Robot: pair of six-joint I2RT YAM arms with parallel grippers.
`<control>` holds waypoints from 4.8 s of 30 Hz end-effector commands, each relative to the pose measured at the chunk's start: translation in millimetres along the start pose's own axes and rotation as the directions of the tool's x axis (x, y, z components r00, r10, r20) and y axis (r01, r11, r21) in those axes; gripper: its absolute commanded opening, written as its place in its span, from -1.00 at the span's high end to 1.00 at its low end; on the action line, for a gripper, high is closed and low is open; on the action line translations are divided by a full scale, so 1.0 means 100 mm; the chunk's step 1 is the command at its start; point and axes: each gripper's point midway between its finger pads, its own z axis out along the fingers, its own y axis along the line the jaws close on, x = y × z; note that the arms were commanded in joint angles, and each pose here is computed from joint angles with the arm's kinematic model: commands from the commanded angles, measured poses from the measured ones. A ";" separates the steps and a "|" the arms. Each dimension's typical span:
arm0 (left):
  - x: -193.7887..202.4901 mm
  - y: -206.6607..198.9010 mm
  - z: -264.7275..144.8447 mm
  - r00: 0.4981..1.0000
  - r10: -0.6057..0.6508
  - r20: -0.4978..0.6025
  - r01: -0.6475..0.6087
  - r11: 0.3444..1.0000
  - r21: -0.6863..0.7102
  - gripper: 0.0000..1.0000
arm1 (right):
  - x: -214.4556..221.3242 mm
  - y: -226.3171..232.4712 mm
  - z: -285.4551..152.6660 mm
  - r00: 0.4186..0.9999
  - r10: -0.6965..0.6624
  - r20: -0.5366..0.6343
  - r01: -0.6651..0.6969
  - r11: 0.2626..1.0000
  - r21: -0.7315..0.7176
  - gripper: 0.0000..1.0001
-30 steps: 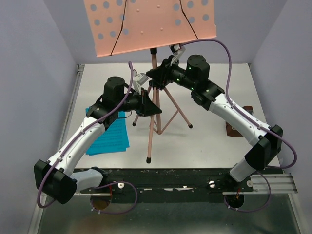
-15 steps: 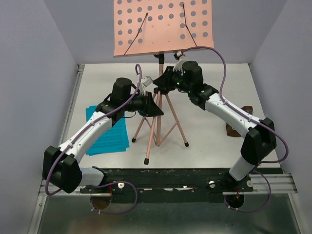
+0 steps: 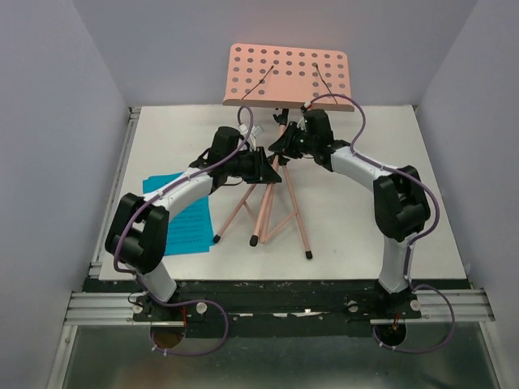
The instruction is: Pack up the instrument practice props
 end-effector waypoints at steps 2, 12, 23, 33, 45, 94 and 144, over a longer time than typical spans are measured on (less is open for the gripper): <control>-0.12 -0.41 0.21 0.970 0.236 0.053 -0.242 0.949 0.203 1.00 | 0.61 -0.06 0.14 0.970 -0.151 -0.188 0.139 0.988 -0.073 0.99; 0.26 -0.73 0.15 0.924 0.370 0.101 -0.383 0.888 0.255 1.00 | 1.10 0.15 -0.23 0.951 -0.053 -0.304 0.027 0.996 -0.090 0.99; 0.26 -0.21 0.51 0.975 0.216 0.047 -0.219 0.971 0.090 1.00 | 1.23 0.02 0.15 0.930 -0.140 -0.339 0.104 0.987 -0.120 0.99; 0.37 -0.20 0.81 0.964 0.257 0.073 -0.265 0.954 0.141 1.00 | 1.11 -0.43 -0.39 0.912 -0.232 -0.339 0.251 0.968 0.013 -0.70; 0.09 -0.86 0.43 0.868 0.486 0.105 -0.497 0.854 0.156 -0.98 | 1.00 -0.55 -1.05 0.868 -0.181 -0.463 0.279 0.948 0.152 -0.99; 0.39 -0.25 -1.49 0.858 0.486 0.169 -0.472 0.874 -0.114 -0.98 | 2.05 -0.93 -0.71 0.743 -0.034 -0.668 0.339 0.880 0.332 0.10; -0.24 -0.37 -1.88 0.786 0.563 0.256 -0.496 0.821 -0.282 -0.98 | 0.82 0.51 -1.06 0.813 -0.450 -0.368 0.486 0.874 0.003 -0.99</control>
